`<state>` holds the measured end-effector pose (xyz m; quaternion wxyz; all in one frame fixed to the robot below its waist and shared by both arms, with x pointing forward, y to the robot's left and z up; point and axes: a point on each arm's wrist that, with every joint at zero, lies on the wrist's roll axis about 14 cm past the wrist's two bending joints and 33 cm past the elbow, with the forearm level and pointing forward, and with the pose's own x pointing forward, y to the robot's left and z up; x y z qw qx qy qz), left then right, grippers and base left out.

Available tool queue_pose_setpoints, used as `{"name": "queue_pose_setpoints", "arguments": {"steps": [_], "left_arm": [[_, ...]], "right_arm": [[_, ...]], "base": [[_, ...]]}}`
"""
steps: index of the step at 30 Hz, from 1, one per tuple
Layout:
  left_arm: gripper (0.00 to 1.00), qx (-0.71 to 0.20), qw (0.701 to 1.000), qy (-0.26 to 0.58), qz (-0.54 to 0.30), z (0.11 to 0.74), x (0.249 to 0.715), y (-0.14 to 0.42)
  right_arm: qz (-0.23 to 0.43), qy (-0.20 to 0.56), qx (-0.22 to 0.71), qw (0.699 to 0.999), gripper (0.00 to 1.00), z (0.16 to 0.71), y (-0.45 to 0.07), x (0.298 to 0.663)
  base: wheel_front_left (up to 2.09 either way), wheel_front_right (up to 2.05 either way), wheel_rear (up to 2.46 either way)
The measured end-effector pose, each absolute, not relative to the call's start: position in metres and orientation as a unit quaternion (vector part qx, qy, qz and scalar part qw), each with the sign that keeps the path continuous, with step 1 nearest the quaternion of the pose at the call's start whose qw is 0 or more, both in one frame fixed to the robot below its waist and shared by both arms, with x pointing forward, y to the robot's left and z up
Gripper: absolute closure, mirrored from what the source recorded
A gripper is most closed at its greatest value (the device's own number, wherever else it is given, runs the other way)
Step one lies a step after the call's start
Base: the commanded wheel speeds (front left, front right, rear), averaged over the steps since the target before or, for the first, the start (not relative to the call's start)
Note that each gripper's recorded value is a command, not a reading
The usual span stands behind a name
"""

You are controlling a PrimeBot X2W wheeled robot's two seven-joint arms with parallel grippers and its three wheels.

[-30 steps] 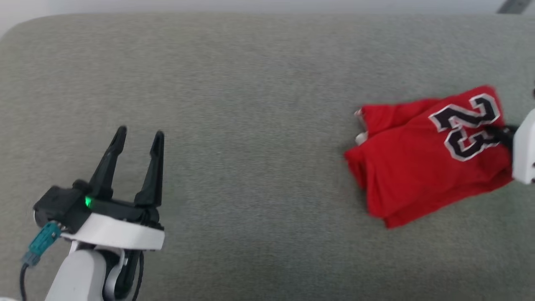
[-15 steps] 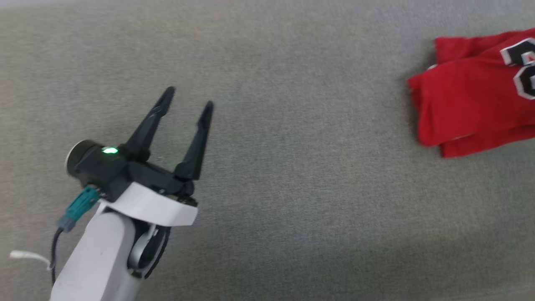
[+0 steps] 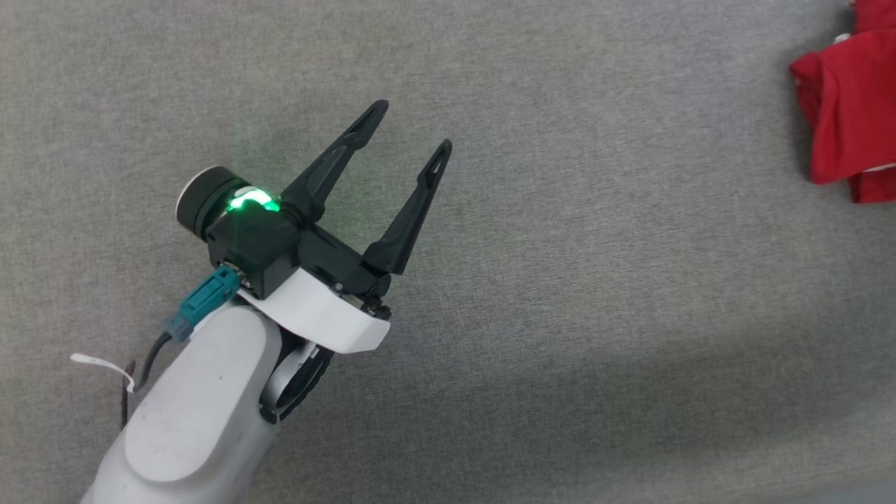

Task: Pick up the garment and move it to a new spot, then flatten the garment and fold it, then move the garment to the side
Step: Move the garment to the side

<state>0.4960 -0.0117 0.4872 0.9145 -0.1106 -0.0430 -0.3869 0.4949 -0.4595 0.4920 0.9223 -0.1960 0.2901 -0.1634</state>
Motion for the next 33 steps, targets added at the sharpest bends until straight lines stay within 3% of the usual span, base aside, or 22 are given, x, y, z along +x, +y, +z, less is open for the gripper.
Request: {"name": "queue_pose_setpoints", "arguments": {"steps": [3, 4, 5, 6, 7, 8, 22, 33], "left_arm": [[0.0, -0.112, 0.915, -0.038, -0.386, 0.484, 0.498, -0.01], [0.0, -0.111, 0.916, -0.038, -0.384, 0.483, 0.499, -0.009], [0.0, -0.11, 0.917, -0.037, -0.381, 0.482, 0.5, -0.007], [0.0, -0.111, 0.918, -0.037, -0.378, 0.482, 0.501, -0.004], [0.0, -0.111, 0.92, -0.038, -0.374, 0.482, 0.502, -0.002], [0.0, -0.11, 0.922, -0.039, -0.369, 0.483, 0.504, 0.002], [0.0, -0.123, 0.948, -0.044, -0.29, 0.489, 0.513, 0.051], [0.0, -0.115, 0.97, -0.06, -0.207, 0.507, 0.492, 0.107]], "right_arm": [[-0.165, 0.297, -0.19, 0.921, 1.0, 0.475, -0.456, 0.5], [-0.163, 0.296, -0.188, 0.922, 0.91, 0.471, -0.454, 0.503], [-0.164, 0.296, -0.18, 0.923, 0.69, 0.468, -0.452, 0.505], [-0.163, 0.297, -0.18, 0.923, 0.57, 0.465, -0.451, 0.507], [-0.162, 0.297, -0.18, 0.924, 0.33, 0.463, -0.449, 0.509], [-0.162, 0.296, -0.177, 0.924, 0.0, 0.461, -0.448, 0.511], [-0.167, 0.232, -0.145, 0.947, 0.0, 0.486, -0.443, 0.522], [-0.107, 0.146, -0.102, 0.978, 0.0, 0.51, -0.391, 0.526]], "base": [[0.0, 0.0, 0.0], [0.0, 0.0, 0.0], [0.0, 0.0, 0.0], [0.0, 0.0, 0.0], [0.0, 0.0, 0.0], [0.0, 0.0, 0.0], [0.0, 0.0, 0.0], [0.0, 0.0, 0.0]]}}
